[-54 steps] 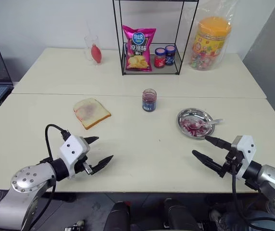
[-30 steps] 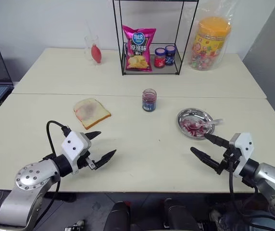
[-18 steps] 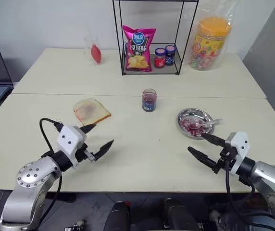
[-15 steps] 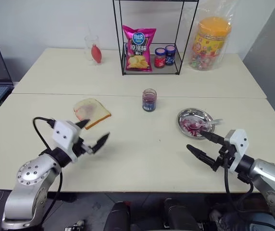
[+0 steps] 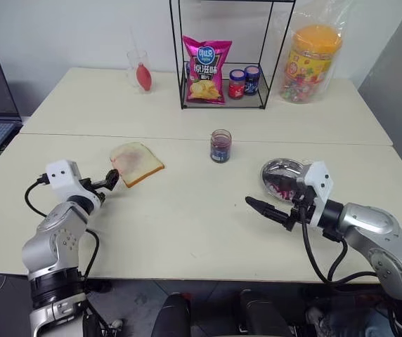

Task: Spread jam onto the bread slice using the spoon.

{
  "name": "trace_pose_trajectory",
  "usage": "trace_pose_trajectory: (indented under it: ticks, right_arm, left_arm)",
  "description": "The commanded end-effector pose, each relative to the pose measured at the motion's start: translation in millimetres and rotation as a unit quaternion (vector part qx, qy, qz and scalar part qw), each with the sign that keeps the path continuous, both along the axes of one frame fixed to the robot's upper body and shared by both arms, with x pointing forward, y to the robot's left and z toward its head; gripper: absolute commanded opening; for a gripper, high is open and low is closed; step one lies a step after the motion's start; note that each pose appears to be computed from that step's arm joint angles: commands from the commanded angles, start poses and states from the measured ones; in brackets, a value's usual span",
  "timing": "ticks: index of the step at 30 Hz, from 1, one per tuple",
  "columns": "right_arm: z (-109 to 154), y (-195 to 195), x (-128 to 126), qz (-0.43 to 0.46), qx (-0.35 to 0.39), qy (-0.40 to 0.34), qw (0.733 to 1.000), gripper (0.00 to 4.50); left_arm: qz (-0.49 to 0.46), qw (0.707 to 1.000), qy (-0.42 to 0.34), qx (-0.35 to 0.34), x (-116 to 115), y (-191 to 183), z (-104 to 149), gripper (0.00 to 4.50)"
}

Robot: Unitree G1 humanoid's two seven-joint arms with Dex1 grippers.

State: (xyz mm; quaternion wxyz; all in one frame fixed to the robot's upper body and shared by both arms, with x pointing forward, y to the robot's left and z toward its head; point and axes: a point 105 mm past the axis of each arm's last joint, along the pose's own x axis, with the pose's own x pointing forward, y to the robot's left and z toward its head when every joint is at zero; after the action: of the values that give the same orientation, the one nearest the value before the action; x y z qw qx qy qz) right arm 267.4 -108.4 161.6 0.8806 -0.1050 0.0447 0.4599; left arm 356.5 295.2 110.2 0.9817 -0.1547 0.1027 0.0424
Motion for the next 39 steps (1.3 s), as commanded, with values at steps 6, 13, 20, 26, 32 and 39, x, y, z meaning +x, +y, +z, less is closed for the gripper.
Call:
trace_pose_trajectory:
  ticks: [6,13,20,26,32,39]
  right_arm:
    - [14.5,10.6,-1.7,0.037,-0.019,-0.037,0.998,3.97]
    - [15.2,9.1,-2.4,0.036,-0.02,-0.036,0.999,4.03]
    - [16.9,6.9,-2.8,0.032,-0.022,-0.036,0.999,4.03]
    - [18.4,4.1,-1.3,0.03,-0.023,-0.038,0.999,4.03]
    - [18.2,-0.3,-0.5,0.026,-0.025,-0.038,0.999,4.03]
    - [17.4,-9.7,-10.9,0.03,-0.029,-0.027,0.999,4.03]
  left_arm:
    - [0.008,0.998,0.022,-0.059,39.5,-17.4,6.2,4.5]
    - [0.007,0.997,0.045,-0.06,50.7,-27.1,6.4,3.54]
    - [0.024,0.997,0.044,-0.066,52.9,-28.9,10.5,2.15]
    - [0.028,0.998,0.031,-0.053,52.5,-28.4,21.8,0.78]
    - [0.01,0.999,0.031,-0.038,47.1,-25.9,26.6,0.02]
    - [-0.147,0.988,0.032,-0.029,12.0,-59.4,39.7,0.02]
